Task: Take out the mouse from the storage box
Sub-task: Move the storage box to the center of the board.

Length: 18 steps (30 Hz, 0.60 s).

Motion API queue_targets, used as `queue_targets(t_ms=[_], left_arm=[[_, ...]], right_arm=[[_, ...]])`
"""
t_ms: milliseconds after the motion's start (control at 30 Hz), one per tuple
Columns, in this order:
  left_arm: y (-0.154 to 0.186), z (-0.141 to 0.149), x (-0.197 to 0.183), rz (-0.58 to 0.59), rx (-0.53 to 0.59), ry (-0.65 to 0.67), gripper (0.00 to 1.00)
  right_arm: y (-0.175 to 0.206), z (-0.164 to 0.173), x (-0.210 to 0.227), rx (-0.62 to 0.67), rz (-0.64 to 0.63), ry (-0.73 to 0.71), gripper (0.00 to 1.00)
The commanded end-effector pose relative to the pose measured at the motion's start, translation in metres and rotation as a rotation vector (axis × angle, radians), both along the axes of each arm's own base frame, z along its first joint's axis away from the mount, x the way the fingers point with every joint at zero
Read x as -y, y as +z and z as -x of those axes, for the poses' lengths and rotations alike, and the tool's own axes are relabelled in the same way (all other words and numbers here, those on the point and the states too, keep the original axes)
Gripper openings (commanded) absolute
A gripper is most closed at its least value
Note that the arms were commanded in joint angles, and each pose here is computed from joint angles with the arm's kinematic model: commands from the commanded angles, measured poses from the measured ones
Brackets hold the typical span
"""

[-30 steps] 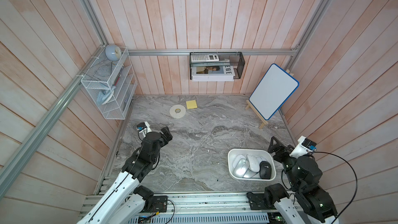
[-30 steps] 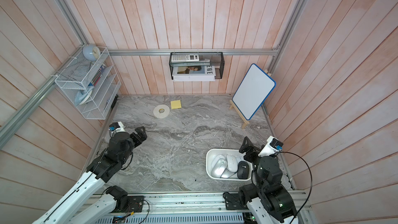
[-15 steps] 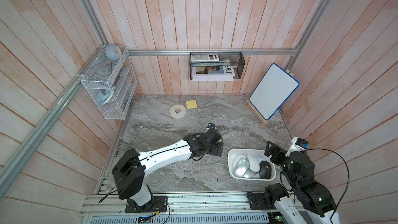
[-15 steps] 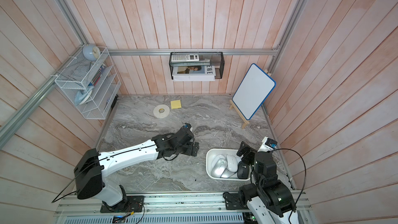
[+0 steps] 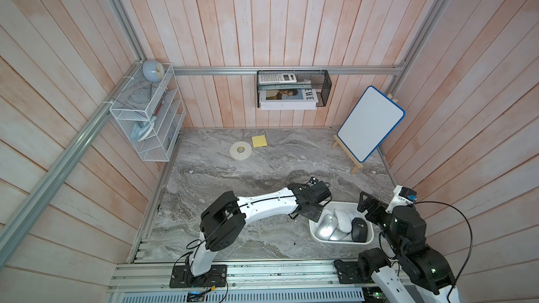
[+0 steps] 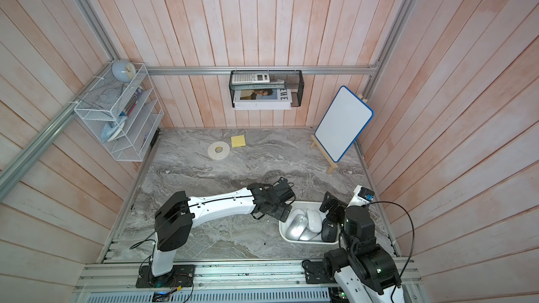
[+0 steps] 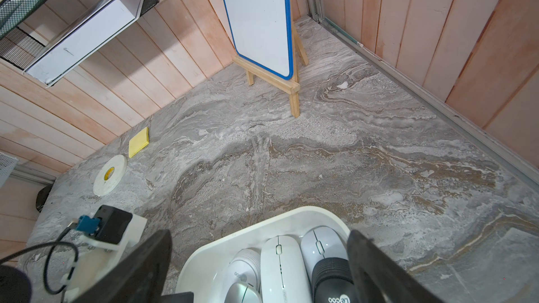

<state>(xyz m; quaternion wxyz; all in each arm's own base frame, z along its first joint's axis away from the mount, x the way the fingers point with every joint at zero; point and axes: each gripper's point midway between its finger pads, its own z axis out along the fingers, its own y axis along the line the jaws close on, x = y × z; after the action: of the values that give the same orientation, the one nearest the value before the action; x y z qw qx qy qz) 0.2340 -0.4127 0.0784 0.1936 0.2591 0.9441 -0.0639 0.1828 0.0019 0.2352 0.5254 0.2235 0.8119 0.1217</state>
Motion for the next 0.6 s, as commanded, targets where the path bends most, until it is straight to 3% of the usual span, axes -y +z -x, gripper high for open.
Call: queue_targets(t_ms=[0, 267, 567], left_arm=[[-0.003, -0.014, -0.012, -0.100, 0.055, 0.026, 1.00], [-0.008, -0.032, -0.032, -0.139, 0.096, 0.112, 0.98], [-0.002, -0.052, -0.095, -0.115, 0.125, 0.259, 0.95]], right_arm=[[-0.005, 0.000, -0.002, -0.004, 0.002, 0.012, 0.98], [-0.007, -0.003, -0.003, -0.021, 0.007, 0.012, 0.98], [-0.012, -0.011, -0.004, -0.071, 0.033, 0.010, 0.97]])
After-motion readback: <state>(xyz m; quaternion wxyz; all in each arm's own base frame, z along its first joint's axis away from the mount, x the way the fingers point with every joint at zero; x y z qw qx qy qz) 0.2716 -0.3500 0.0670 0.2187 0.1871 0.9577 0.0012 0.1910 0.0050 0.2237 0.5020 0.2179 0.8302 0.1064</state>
